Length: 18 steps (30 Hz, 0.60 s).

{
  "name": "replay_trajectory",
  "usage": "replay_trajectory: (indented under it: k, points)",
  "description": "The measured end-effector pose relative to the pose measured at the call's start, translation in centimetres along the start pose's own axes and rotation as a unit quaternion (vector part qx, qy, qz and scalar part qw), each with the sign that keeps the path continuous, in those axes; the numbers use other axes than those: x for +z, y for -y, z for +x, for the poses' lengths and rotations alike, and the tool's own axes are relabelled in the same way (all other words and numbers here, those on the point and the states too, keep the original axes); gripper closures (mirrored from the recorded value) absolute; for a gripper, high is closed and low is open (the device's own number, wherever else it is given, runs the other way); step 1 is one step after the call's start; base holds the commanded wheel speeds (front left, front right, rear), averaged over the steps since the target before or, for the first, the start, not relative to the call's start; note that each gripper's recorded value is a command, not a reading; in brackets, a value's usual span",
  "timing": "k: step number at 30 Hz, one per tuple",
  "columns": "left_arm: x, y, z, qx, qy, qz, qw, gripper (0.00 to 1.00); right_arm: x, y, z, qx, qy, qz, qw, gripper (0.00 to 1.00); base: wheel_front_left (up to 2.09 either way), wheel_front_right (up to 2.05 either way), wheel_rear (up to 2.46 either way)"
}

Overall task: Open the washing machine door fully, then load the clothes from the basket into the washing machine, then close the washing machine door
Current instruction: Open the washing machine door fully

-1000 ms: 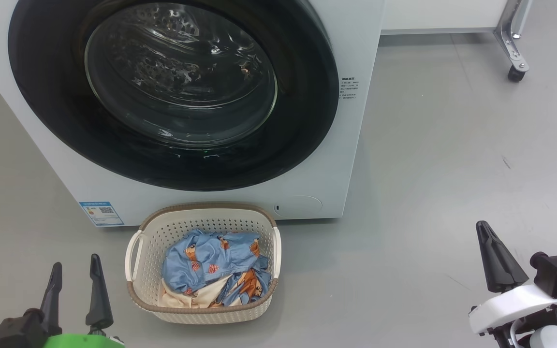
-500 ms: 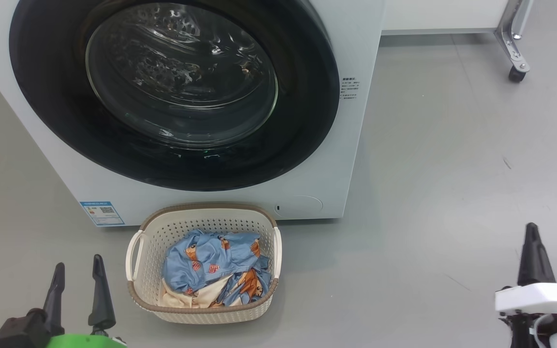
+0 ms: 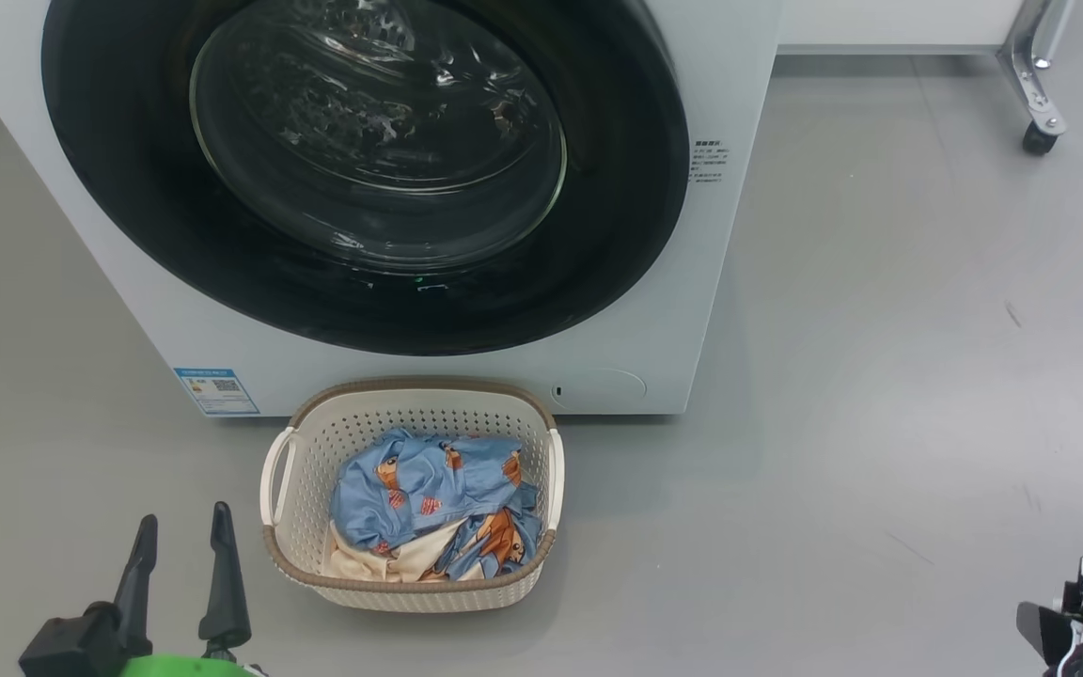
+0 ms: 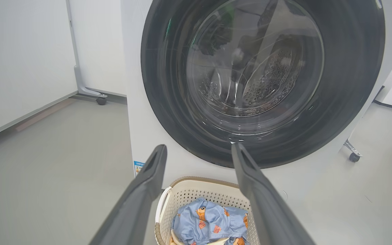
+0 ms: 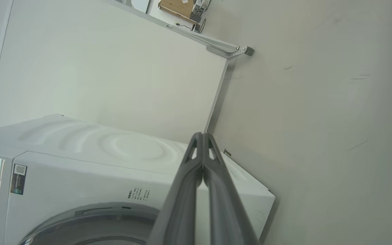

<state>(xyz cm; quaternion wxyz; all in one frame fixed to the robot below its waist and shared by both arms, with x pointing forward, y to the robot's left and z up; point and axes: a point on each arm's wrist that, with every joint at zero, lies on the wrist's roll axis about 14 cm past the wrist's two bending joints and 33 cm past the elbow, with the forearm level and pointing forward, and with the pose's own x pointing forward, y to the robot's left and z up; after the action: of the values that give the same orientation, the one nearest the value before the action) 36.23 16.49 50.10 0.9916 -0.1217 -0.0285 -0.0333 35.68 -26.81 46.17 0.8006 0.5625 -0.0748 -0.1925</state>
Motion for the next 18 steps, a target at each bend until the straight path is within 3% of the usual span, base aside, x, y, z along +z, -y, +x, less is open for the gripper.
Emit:
replay_trajectory:
  k: [5,14,18]
  points:
    - [-0.5,0.0,0.0,0.001,-0.007,-0.001,1.0,0.0,-0.1,0.2,1.1,-0.016,-0.005,0.078,0.997,1.0,0.0,0.0,0.0]
    - [-1.3,-0.4,0.2,0.006,-0.019,-0.003,1.0,0.0,2.2,-0.8,4.5,0.001,-0.024,0.123,0.992,1.0,0.0,0.0,0.0]
    - [-1.5,-0.6,0.5,0.01,-0.022,-0.005,1.0,0.0,1.4,-1.7,6.0,0.015,-0.056,0.134,0.989,1.0,0.0,0.0,0.0]
